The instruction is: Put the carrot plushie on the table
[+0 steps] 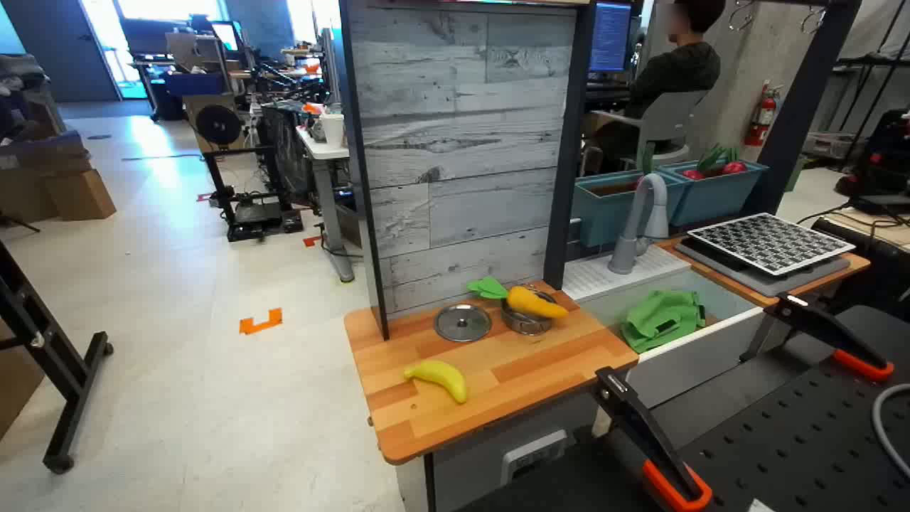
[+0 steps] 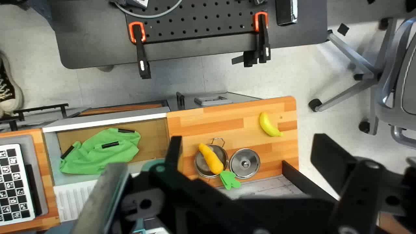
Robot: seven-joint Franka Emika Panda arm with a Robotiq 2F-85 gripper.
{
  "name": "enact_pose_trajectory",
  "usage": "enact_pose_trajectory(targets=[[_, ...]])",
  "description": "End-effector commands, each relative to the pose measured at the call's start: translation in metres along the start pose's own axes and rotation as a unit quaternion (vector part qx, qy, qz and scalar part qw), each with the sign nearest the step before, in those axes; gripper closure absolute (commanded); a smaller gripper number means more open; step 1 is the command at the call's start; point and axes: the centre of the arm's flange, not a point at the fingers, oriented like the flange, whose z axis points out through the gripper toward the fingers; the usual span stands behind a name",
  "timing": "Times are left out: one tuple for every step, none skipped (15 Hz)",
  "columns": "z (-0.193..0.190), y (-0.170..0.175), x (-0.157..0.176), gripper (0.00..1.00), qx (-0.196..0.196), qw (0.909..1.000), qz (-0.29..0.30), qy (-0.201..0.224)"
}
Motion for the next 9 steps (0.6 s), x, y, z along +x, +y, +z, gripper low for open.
enact_pose_trajectory(targets=[[0.0, 0.0, 0.0, 0.0, 0.0, 1.0, 0.0, 0.0], [0.002, -0.002, 0.002, 0.0, -0.001, 1.0, -0.002, 0.001], [0.005, -0.005, 0.004, 0.0, -0.006, 1.0, -0.006, 0.0], [0.008, -0.008, 0.008, 0.0, -0.011, 0.9999, -0.01, -0.004], [0.013, -0.011, 0.011, 0.0, -0.016, 0.9998, -0.011, -0.003], [0.019, -0.015, 0.014, 0.0, -0.022, 0.9997, -0.013, -0.005], [0.024, -0.018, 0.017, 0.0, -0.025, 0.9995, -0.017, -0.009], [0.032, -0.021, 0.02, 0.0, -0.029, 0.9994, -0.017, -0.011], [0.04, -0.023, 0.024, 0.0, -0.034, 0.9992, -0.018, -0.013]])
